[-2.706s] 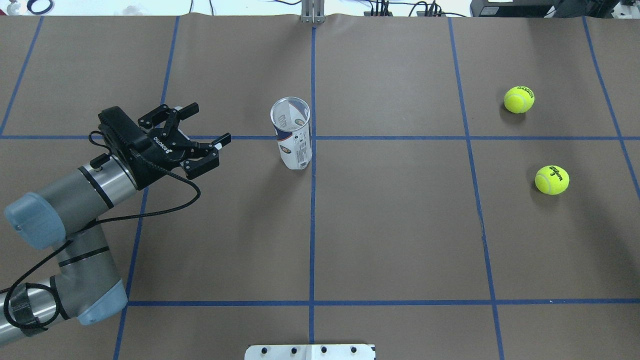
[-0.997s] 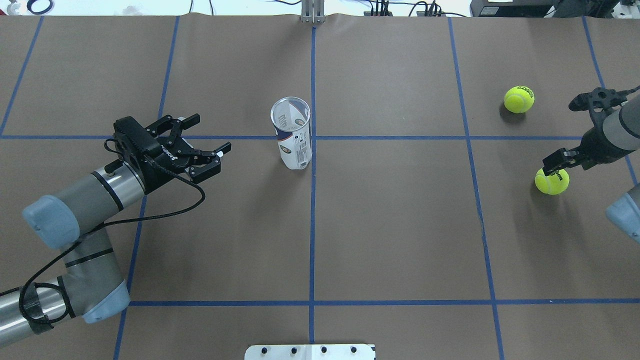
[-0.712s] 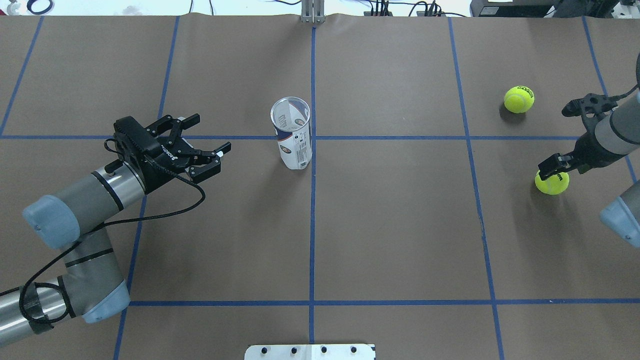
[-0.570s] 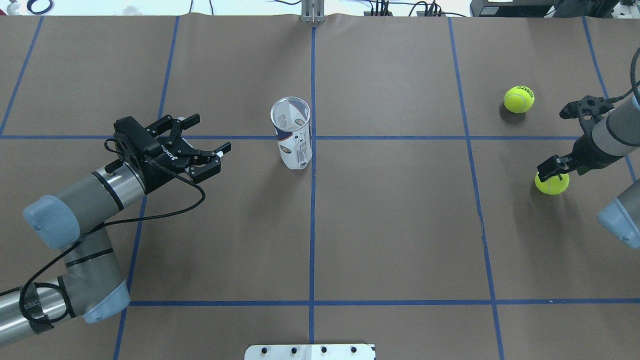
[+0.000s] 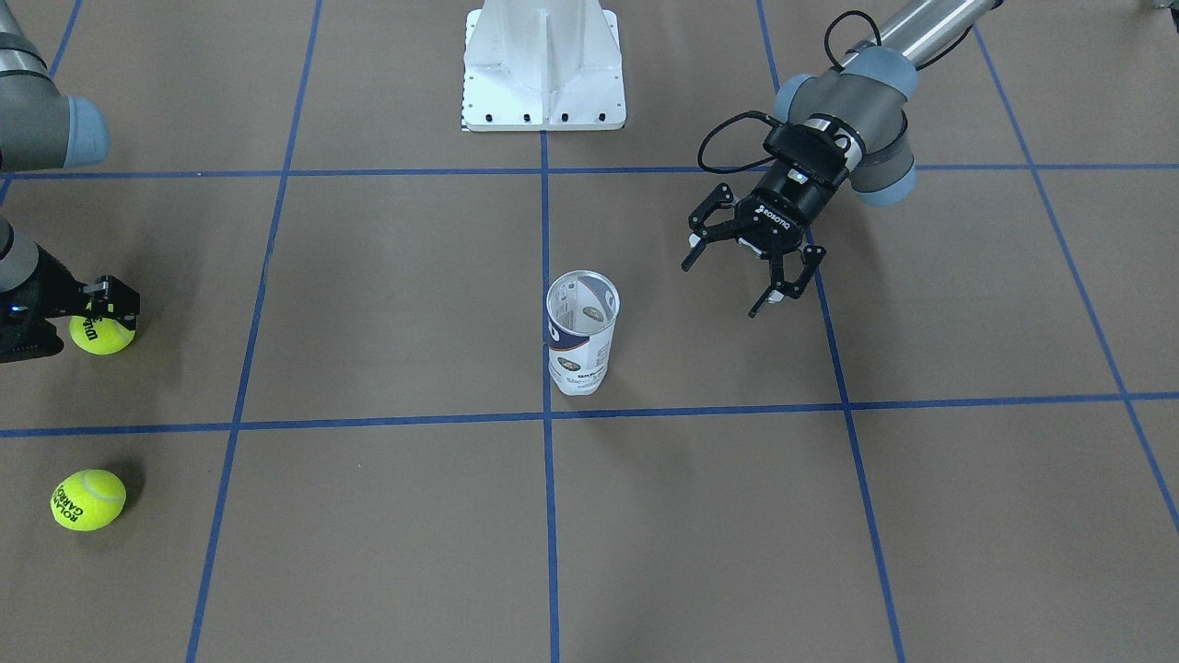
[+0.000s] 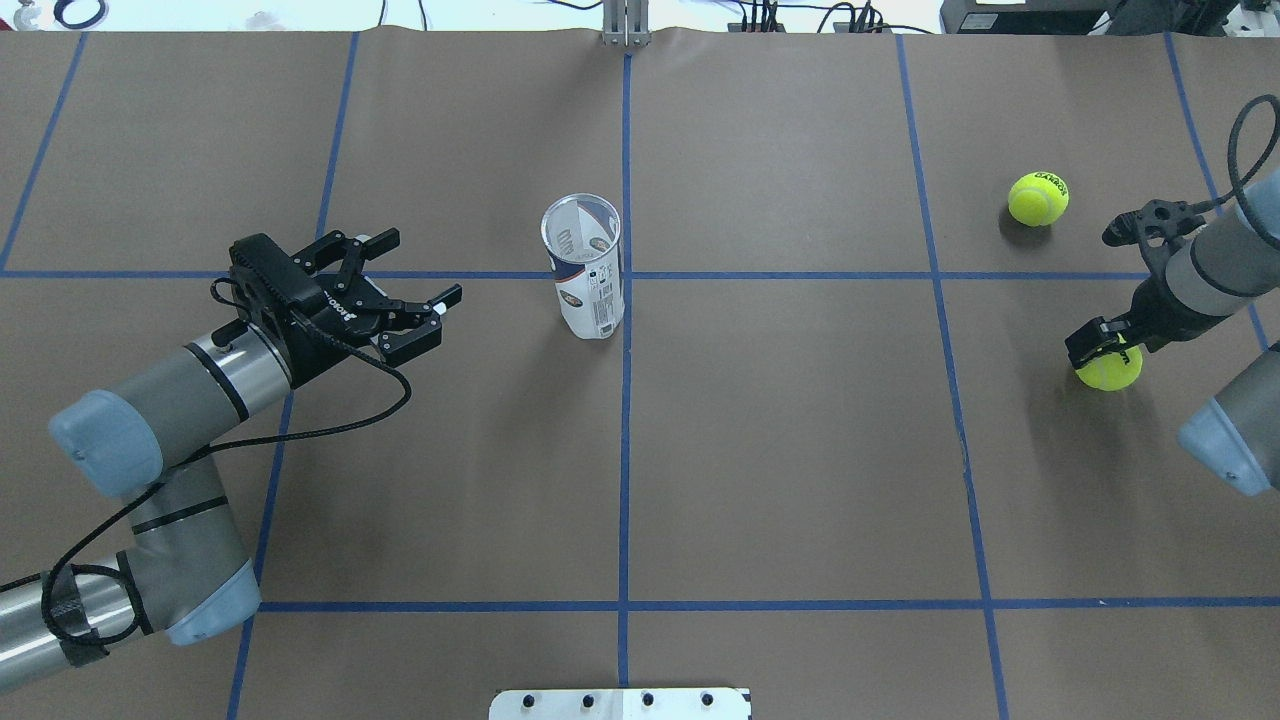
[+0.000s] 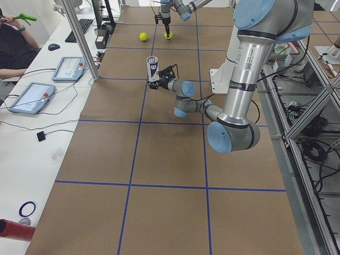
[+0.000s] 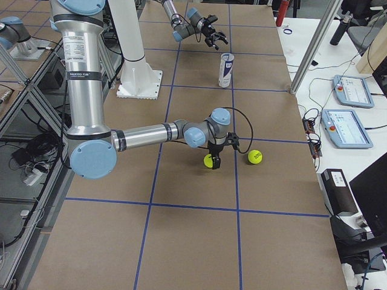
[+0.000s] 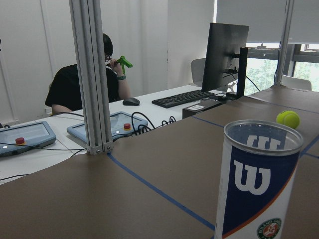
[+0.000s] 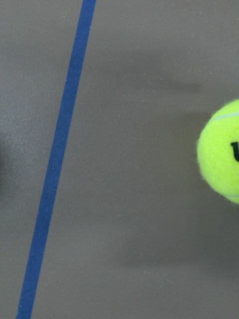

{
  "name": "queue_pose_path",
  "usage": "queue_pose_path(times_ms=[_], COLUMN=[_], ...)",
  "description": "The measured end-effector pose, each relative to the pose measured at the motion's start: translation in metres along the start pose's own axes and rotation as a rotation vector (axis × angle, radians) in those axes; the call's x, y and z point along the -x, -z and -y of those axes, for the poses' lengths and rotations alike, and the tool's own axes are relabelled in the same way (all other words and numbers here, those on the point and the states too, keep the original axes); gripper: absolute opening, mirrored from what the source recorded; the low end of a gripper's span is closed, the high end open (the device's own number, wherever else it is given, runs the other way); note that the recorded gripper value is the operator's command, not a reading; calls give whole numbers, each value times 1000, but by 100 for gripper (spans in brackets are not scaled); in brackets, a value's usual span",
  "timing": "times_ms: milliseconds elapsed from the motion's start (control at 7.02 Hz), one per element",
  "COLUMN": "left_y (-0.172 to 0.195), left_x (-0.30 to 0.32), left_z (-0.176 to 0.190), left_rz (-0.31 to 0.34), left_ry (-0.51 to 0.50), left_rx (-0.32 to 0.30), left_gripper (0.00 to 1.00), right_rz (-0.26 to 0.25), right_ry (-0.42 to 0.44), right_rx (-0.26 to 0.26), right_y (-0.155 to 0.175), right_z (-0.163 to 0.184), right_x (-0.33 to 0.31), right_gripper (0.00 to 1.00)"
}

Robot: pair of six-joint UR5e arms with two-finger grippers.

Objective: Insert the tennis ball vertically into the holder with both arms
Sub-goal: 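Lower the right gripper onto the nearer yellow ball and grasp it, then lift the ball with the right gripper while the left gripper grasps the can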

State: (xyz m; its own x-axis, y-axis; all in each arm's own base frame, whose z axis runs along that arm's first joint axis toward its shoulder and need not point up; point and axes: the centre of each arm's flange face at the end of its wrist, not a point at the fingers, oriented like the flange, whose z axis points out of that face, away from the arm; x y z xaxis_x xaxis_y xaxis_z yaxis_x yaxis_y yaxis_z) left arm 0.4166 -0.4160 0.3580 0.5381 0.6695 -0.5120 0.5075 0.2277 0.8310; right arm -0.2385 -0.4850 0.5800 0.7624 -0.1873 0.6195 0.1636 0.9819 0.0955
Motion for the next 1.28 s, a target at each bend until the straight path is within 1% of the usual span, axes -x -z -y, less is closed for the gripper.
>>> queue_pose_path(times_ms=[142,285,427,570,854,997,1139,1282], left_y=[-1,-1,-1,-1,-3,-8,-19,-34], left_x=[1,1,1,2,0,-3,-6,-9], left_z=[-2,-2,-3,-3,-1,1,-2,-9], left_rz=[2,3,4,5,4,1,3,5], left_ry=[-2,-3,-3,-4,-2,0,0,-3], left_rx=[3,4,4,4,0,-4,0,12], left_gripper=[99,99,99,99,99,99,99,99], right_rz=[1,2,4,7,15,31,73,143], right_ry=[2,5,6,8,27,38,36,22], right_rx=[3,5,8,9,2,-14,-33,-52], right_y=[-1,-2,-2,-2,2,14,36,64], right_z=[0,-1,-1,-2,-1,1,7,19], right_x=[1,2,2,3,8,15,19,20], right_gripper=[96,70,28,0,0,0,0,0])
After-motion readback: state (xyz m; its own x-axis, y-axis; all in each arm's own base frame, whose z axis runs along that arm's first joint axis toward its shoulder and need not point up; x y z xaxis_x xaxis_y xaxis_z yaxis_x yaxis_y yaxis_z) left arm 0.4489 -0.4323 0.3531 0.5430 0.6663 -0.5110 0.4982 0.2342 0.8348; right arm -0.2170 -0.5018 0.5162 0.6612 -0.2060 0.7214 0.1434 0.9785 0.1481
